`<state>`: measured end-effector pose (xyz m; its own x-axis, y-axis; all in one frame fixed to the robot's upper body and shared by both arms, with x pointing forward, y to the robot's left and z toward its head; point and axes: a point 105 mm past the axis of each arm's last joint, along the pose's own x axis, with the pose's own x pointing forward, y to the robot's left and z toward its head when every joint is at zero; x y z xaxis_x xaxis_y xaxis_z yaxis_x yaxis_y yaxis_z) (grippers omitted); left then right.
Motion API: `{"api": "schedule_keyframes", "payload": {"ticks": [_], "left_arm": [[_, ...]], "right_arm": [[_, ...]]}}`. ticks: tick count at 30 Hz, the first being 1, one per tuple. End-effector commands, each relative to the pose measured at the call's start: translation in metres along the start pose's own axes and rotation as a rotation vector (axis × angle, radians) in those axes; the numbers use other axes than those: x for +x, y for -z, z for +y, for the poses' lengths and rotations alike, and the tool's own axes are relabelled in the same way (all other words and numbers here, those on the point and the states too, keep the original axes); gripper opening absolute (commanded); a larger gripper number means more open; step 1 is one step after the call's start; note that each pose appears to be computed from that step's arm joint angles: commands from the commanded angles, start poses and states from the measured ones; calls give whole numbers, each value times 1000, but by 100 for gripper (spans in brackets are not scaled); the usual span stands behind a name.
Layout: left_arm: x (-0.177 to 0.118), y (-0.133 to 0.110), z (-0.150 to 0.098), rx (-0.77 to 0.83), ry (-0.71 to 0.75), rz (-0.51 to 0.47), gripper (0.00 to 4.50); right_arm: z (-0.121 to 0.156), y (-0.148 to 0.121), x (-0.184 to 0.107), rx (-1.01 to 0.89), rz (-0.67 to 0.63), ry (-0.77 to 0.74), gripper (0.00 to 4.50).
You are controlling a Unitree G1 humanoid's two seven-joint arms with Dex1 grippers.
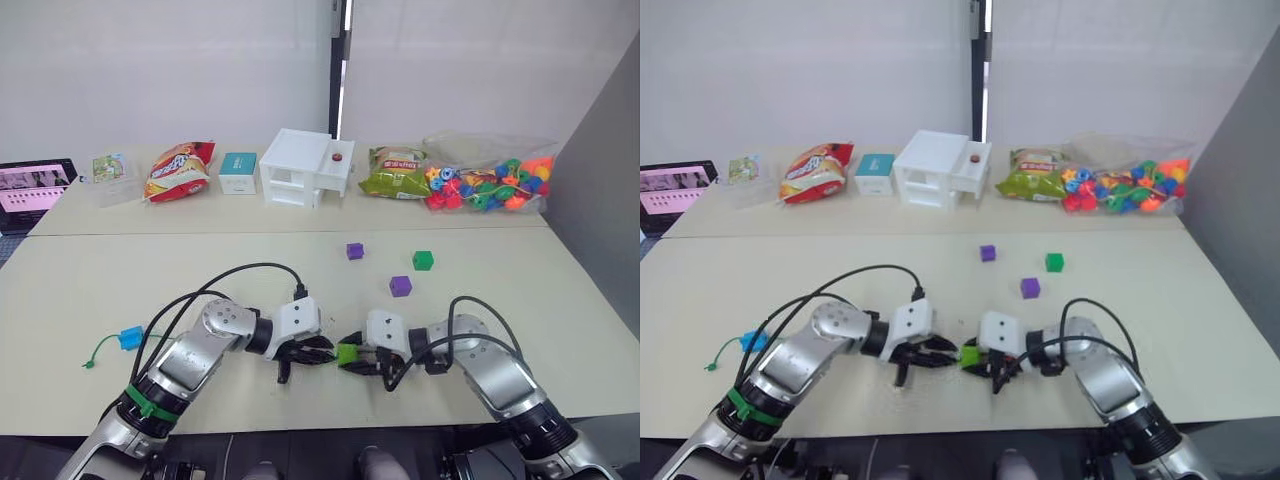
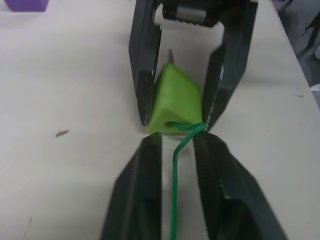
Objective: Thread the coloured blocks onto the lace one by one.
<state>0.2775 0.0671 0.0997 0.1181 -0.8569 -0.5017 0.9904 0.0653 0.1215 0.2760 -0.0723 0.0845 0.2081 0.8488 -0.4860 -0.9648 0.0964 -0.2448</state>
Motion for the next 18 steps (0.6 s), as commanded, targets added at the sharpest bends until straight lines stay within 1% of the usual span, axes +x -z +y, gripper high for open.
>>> {"api": "schedule_keyframes", "payload": {"ticks": [1, 3, 4, 5, 8, 10, 13, 18], "left_arm": [[-10, -16, 0, 79, 6, -9, 250], [-12, -17, 0, 104, 9, 10, 322], [-13, -18, 0, 112, 11, 15, 351], [-13, -22, 0, 119, 12, 9, 384], [-9, -31, 4, 132, 7, -5, 384], [-4, -30, 4, 148, 11, 4, 384], [14, -28, 1, 176, 35, 21, 384], [30, -24, -4, 180, 68, 37, 384]], "right_arm": [[1, -5, -4, 7, -4, -6, 355], [-1, -6, -9, 3, 0, 3, 426], [-1, -7, -11, 1, 3, 7, 450], [-1, -7, -17, -7, 13, 9, 450], [0, -9, -30, -13, 30, 12, 450], [2, -9, -35, -10, 44, 3, 450], [1, -2, -51, -3, 102, 7, 450], [-2, -3, -56, -10, 124, 18, 450]]}}
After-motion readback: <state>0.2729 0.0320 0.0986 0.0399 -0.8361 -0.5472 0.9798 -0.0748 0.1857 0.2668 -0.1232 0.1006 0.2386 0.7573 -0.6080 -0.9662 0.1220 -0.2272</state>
